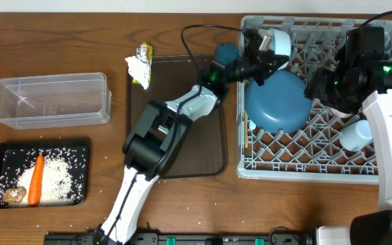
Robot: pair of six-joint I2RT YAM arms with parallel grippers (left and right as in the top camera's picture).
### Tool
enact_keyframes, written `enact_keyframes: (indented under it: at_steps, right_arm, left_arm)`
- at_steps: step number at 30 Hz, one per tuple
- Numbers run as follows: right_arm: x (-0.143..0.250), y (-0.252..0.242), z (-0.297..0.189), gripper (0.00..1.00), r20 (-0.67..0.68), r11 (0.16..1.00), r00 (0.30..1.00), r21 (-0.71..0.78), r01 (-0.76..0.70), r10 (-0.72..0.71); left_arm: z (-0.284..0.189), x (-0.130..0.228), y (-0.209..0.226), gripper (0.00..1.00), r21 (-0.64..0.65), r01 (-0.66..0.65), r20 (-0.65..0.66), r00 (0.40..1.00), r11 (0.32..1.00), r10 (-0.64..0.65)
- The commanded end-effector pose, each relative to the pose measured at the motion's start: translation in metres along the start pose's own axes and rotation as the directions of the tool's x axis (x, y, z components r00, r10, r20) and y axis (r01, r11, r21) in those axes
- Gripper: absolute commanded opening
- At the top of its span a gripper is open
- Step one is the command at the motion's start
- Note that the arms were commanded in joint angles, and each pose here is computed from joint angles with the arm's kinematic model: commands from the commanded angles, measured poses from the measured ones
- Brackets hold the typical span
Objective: Sort waste into correct bins and load items into the dishwasher rack
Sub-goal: 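Lower the light-blue bowl into the rack slots with the left gripper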
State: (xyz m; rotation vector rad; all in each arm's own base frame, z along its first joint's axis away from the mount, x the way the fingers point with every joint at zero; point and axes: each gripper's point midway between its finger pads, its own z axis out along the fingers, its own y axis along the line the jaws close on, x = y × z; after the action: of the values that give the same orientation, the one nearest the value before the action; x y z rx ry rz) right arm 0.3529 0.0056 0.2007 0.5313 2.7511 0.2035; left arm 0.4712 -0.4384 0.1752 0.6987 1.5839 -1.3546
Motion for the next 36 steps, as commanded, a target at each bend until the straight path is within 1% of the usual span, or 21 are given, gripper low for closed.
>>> enact_keyframes:
  at_steps: [1,8,9,10,11,12,13,19,25,32,36]
  right_arm:
    - [-0.001,0.000,-0.007,0.61,0.021,1.000,1.000,0.005,0.019,-0.019]
    - [0.000,0.000,-0.007,0.61,0.019,1.000,1.000,0.006,0.018,-0.019]
    - [0.000,0.000,-0.007,0.61,0.019,1.000,1.000,0.006,0.018,-0.019]
    - [0.000,0.000,-0.007,0.60,0.019,1.000,1.000,0.006,0.018,-0.019]
    - [0.000,0.000,-0.007,0.60,0.019,1.000,1.000,0.006,0.018,-0.019]
    - [0.000,0.000,-0.007,0.60,0.019,1.000,1.000,0.006,0.018,-0.018]
    - [0.000,0.000,-0.007,0.60,0.019,1.000,1.000,0.006,0.018,-0.019]
    - [0.000,0.000,-0.007,0.61,0.020,1.000,1.000,0.006,0.018,-0.019]
    - [0.000,0.000,-0.007,0.61,0.019,1.000,1.000,0.006,0.018,-0.019]
    - [0.002,-0.001,-0.007,0.61,0.012,1.000,1.000,0.009,0.018,-0.018]
    - [0.002,-0.001,-0.007,0.61,0.012,1.000,1.000,0.008,0.018,-0.018]
  left_arm:
    - [-0.010,-0.006,0.021,0.06,-0.039,-0.015,0.016,1.000,0.999,0.016]
    - [-0.014,-0.009,0.026,0.07,-0.048,-0.004,0.021,1.000,0.999,0.005]
    - [-0.014,-0.008,0.026,0.10,-0.050,-0.001,0.019,1.000,0.999,0.002]
    - [-0.014,-0.007,0.027,0.12,-0.052,0.004,0.013,1.000,0.999,-0.003]
    - [-0.014,-0.005,0.028,0.12,-0.054,0.010,0.007,1.000,0.999,-0.009]
    - [-0.014,-0.004,0.027,0.07,-0.051,0.013,0.001,1.000,0.999,-0.013]
    - [-0.014,-0.002,0.028,0.06,-0.053,0.020,-0.004,1.000,0.998,-0.020]
    - [-0.009,-0.002,0.019,0.06,-0.033,0.026,0.002,1.000,0.999,-0.026]
    - [-0.003,-0.010,-0.001,0.06,0.035,-0.013,0.034,0.999,0.999,0.011]
    - [-0.002,-0.002,0.002,0.06,0.024,0.011,0.006,1.000,1.000,-0.012]
    - [-0.002,0.004,0.005,0.06,0.014,0.003,-0.010,1.000,1.000,-0.003]
